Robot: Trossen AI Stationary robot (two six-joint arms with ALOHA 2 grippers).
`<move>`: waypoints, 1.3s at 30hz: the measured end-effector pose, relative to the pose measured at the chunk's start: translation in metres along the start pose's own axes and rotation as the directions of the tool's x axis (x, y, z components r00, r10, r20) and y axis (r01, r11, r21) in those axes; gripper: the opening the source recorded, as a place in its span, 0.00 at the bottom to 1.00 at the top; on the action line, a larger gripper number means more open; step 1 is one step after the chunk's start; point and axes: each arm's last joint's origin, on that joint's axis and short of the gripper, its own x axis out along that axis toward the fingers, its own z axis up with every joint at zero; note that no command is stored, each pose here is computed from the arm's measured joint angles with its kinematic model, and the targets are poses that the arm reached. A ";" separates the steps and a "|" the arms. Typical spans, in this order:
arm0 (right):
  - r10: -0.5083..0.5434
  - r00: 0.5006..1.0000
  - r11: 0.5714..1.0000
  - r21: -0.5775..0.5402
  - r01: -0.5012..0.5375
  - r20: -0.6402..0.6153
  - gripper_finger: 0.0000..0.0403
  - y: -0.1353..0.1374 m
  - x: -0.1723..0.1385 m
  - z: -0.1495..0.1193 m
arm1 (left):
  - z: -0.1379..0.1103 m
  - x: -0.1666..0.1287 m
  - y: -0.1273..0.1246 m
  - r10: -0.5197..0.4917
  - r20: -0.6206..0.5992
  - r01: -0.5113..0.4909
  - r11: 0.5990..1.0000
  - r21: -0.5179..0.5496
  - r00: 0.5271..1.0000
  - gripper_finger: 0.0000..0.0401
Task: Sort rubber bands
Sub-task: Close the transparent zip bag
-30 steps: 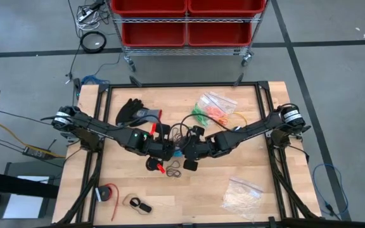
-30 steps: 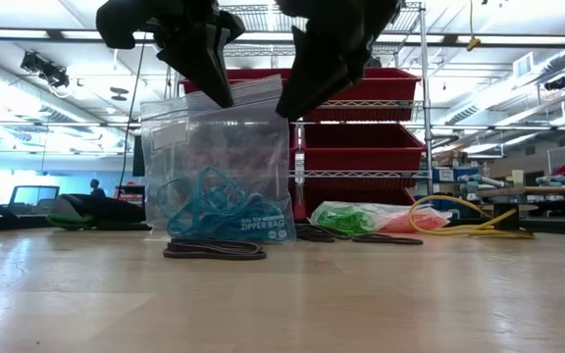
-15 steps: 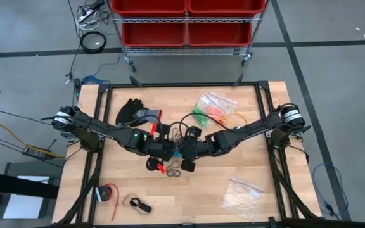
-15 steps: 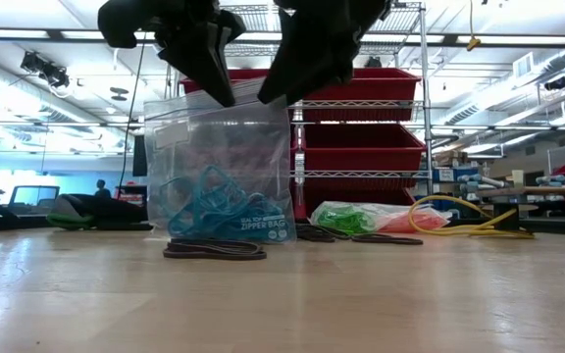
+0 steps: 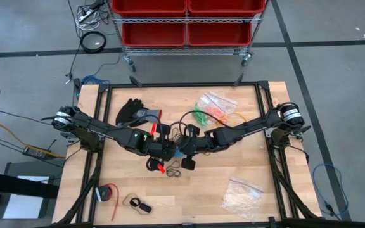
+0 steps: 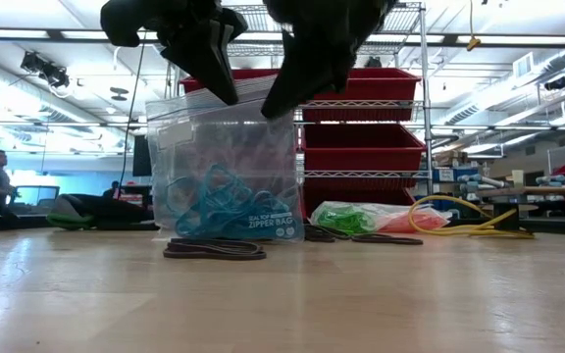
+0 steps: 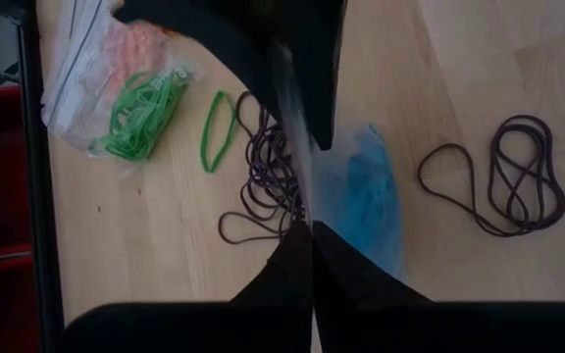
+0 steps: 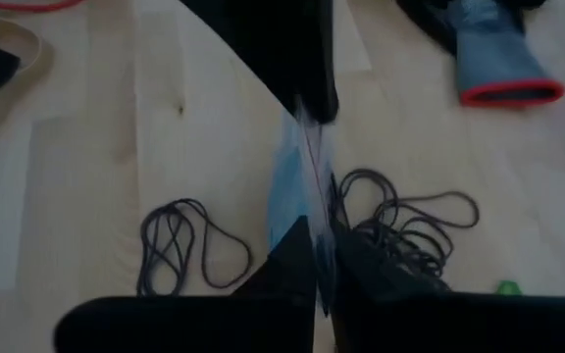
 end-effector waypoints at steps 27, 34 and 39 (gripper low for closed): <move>0.014 1.000 0.999 0.029 -0.014 0.016 0.00 -0.003 0.010 -0.011 | -0.007 0.000 0.000 -0.006 -0.065 0.007 1.000 0.023 0.998 0.17; 0.014 1.000 1.000 0.027 -0.014 0.016 0.00 -0.003 0.010 -0.011 | -0.011 0.000 0.000 0.013 -0.104 -0.012 1.000 0.018 0.994 0.02; 0.014 1.000 1.000 0.026 -0.015 0.016 0.00 -0.003 0.010 -0.011 | -0.011 0.000 0.000 0.019 -0.104 -0.020 1.000 -0.006 0.994 0.04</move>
